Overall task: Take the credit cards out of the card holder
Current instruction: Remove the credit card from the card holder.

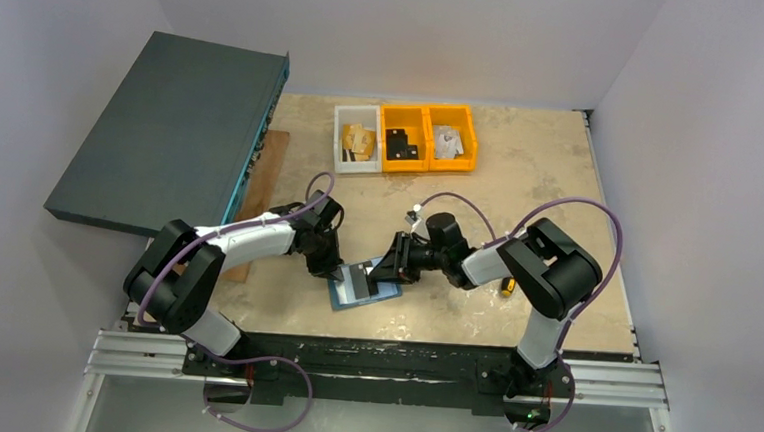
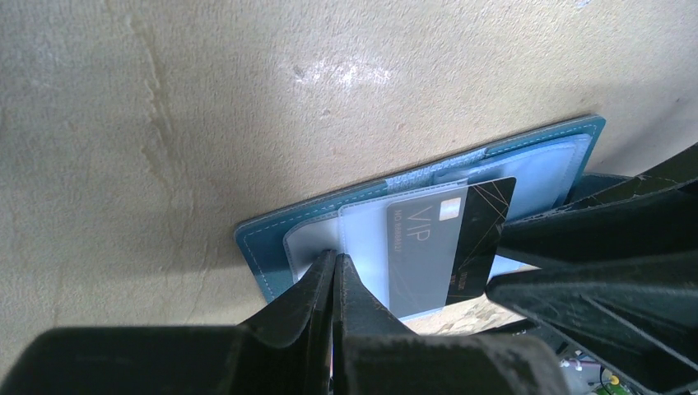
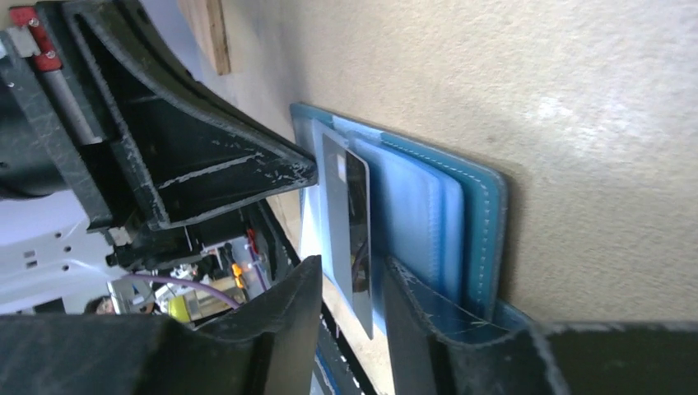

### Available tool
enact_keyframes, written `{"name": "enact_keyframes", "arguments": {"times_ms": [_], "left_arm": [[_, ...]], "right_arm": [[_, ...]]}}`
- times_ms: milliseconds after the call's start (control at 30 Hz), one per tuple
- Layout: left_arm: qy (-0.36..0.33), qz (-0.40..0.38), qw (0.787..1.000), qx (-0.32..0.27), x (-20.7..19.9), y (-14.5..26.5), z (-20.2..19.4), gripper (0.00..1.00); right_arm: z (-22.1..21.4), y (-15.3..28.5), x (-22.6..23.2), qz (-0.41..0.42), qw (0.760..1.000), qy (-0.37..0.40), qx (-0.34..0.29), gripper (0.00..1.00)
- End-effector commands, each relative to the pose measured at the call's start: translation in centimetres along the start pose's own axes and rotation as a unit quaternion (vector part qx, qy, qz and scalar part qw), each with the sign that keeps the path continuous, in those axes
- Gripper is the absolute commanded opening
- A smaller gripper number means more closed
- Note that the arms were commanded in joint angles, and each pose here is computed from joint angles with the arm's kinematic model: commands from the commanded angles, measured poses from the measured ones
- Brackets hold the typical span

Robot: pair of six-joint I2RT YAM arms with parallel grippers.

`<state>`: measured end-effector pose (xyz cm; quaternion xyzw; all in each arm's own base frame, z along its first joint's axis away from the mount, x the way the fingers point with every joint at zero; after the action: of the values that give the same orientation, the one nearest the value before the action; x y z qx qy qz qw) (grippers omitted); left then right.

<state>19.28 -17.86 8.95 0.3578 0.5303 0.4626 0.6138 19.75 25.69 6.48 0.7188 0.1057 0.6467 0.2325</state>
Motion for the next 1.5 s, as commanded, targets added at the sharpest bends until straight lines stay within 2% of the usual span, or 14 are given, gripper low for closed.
{"name": "enact_keyframes", "arguments": {"times_ms": [0,300,467,800,1200,1467], "left_arm": [[-0.002,0.038,0.999,0.016,1.4,-1.1,-0.6,0.00],[-0.003,0.028,0.999,0.018,1.1,-1.3,-0.4,0.00],[-0.002,0.026,0.999,0.019,1.0,-1.3,-0.4,0.00],[-0.006,0.034,0.999,0.023,1.3,-1.3,-0.5,0.00],[-0.014,0.041,0.999,0.019,1.4,-0.9,-0.6,0.00],[-0.031,0.022,0.999,0.000,0.8,0.1,0.1,0.00]], "right_arm": [[0.3,-0.3,-0.5,-0.005,1.000,0.004,-0.002,0.36],[0.3,-1.2,-0.8,0.000,1.000,-0.003,0.017,0.36],[0.1,-1.5,-1.3,-0.005,1.000,-0.011,0.020,0.32],[0.0,-0.8,-1.5,-0.011,1.000,-0.014,0.011,0.00],[1.4,2.0,-1.5,-0.028,0.999,-0.007,-0.030,0.00],[1.6,2.8,-0.4,-0.022,0.999,0.005,-0.036,0.00]]}}
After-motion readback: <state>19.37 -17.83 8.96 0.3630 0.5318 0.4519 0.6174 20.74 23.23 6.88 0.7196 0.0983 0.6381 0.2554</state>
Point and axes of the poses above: each gripper's point midway between its finger pads, its own y axis back along the fingers, its own x axis along the line the jaws close on, z = x × y, the point moved 8 cm from there along y, back along the fingers, and after that the axes turned 12 degrees about -y, right-handed, at the moved point
